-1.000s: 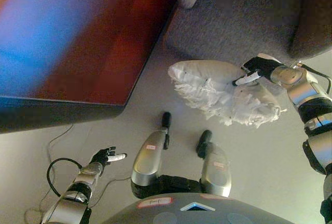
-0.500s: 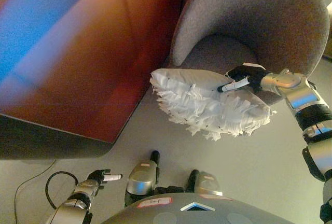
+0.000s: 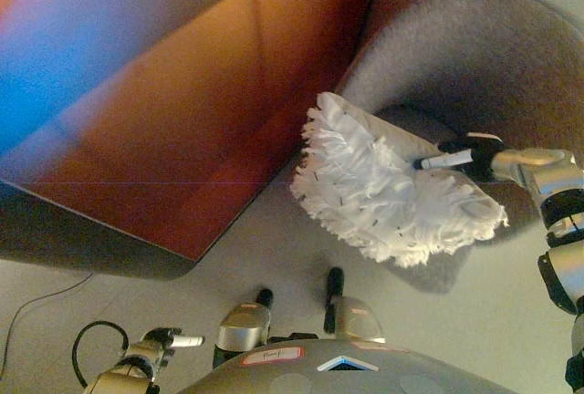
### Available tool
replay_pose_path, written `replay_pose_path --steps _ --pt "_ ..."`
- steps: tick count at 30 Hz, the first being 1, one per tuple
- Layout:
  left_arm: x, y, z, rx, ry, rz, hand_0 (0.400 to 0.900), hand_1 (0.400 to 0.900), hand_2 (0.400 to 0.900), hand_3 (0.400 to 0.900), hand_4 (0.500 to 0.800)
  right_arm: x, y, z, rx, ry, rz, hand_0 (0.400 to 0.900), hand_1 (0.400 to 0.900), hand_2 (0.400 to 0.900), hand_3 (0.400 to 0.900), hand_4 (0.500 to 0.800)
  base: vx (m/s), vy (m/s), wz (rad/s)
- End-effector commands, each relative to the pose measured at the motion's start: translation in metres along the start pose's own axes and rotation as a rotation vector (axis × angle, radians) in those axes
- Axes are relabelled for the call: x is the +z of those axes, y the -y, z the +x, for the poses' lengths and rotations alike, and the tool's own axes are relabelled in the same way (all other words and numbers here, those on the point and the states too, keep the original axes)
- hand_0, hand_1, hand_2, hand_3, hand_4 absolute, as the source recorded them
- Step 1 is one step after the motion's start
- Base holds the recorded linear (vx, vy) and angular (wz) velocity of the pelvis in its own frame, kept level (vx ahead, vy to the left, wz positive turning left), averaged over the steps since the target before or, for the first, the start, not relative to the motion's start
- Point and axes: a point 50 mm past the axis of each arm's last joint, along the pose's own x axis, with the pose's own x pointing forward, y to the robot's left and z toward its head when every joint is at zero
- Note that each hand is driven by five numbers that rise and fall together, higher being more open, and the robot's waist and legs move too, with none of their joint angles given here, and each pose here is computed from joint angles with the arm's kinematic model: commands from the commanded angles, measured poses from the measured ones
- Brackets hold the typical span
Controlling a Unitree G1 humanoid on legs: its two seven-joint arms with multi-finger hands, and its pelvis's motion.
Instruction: Pick up the pillow and put it on the sofa.
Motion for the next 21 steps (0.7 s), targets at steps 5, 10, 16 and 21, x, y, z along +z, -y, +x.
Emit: replay_pose_path --steps 5,10,16,21 --pt "-0.033 -0.020 -0.001 0.085 -0.087 0.063 0.900 0.900 0.900 0.900 0.800 0.076 0.089 -0.083 -0.394 0.208 0.131 0.400 0.400 0.400 0.400 0.500 0.136 -0.149 0.37" --pt "-0.023 -0.020 -0.001 0.070 -0.037 0.082 0.900 0.900 0.900 0.900 0.800 0.069 0.110 -0.108 -0.536 0.129 0.152 0.400 0.400 0.400 0.400 0.500 -0.011 -0.054 0.53" --pt "-0.013 -0.020 -0.001 0.044 0.019 0.034 0.900 0.900 0.900 0.900 0.800 0.073 0.127 -0.132 -0.736 0.067 0.114 0.400 0.400 0.400 0.400 0.500 -0.083 0.007 0.04" --pt "-0.008 -0.013 -0.001 0.020 0.048 0.008 0.900 0.900 0.900 0.900 0.800 0.059 0.137 -0.146 -0.801 -0.002 0.118 0.900 0.900 0.900 0.900 0.800 -0.002 0.072 -0.06"
